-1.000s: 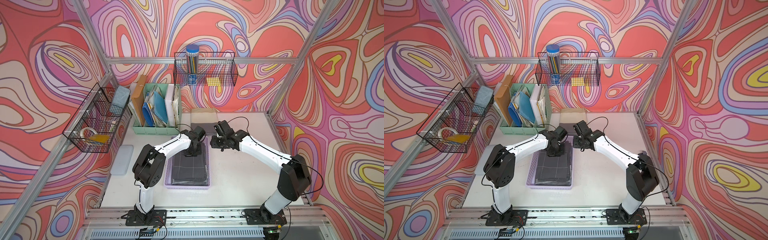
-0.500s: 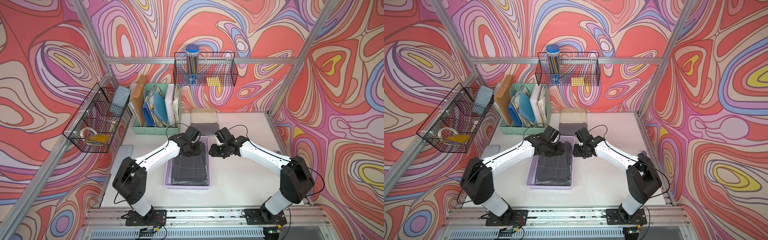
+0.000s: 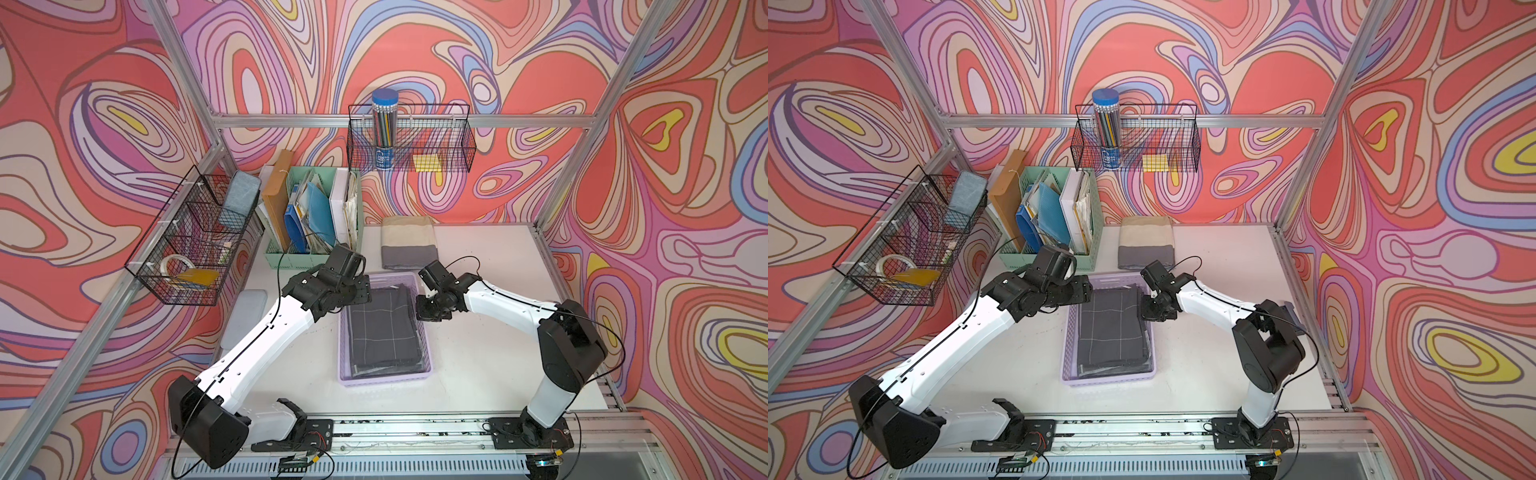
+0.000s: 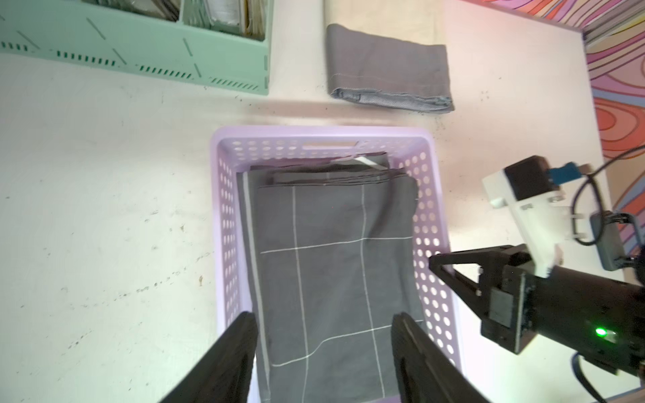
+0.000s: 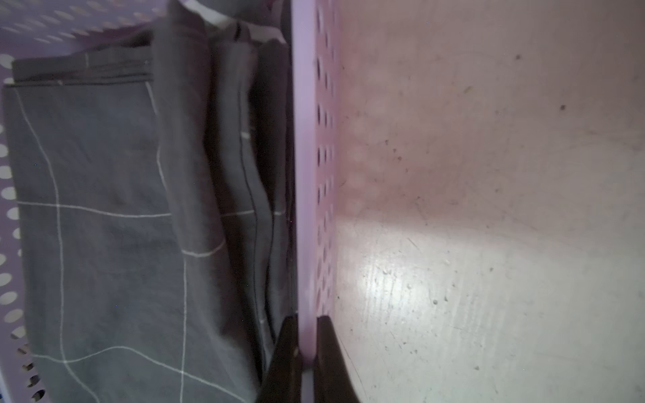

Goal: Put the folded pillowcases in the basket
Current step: Move the basket to the center of the board, then move the pillowcase to the center of the board.

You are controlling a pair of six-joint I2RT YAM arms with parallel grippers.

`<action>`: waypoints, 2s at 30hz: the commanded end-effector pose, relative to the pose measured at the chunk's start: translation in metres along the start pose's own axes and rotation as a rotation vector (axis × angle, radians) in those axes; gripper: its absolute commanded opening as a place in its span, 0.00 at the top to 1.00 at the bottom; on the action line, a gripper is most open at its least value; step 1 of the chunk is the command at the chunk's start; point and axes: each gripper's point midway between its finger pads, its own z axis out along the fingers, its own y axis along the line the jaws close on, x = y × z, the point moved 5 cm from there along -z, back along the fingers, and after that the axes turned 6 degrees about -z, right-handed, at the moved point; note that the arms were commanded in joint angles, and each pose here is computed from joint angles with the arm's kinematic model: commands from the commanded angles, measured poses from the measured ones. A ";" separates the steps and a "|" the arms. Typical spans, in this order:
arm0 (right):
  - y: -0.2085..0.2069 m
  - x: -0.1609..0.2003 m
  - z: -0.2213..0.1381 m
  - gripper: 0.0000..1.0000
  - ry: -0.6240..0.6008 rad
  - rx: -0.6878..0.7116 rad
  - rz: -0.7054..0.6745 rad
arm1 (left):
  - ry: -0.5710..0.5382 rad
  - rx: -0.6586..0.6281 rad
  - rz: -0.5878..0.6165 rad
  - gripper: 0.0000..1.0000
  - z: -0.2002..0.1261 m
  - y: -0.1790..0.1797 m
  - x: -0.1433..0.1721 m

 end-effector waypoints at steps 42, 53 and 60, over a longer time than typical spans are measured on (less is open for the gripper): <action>-0.291 -0.019 -0.110 0.65 -0.022 0.884 0.380 | 0.240 0.111 0.021 0.38 0.145 -0.081 -0.027; -0.227 -0.007 -0.161 0.53 -0.327 0.483 0.390 | 0.207 -0.014 0.002 0.30 0.239 -0.099 -0.062; -0.218 -0.005 -0.158 0.52 -0.342 0.407 0.385 | 0.157 -0.022 -0.054 0.30 0.266 -0.092 -0.075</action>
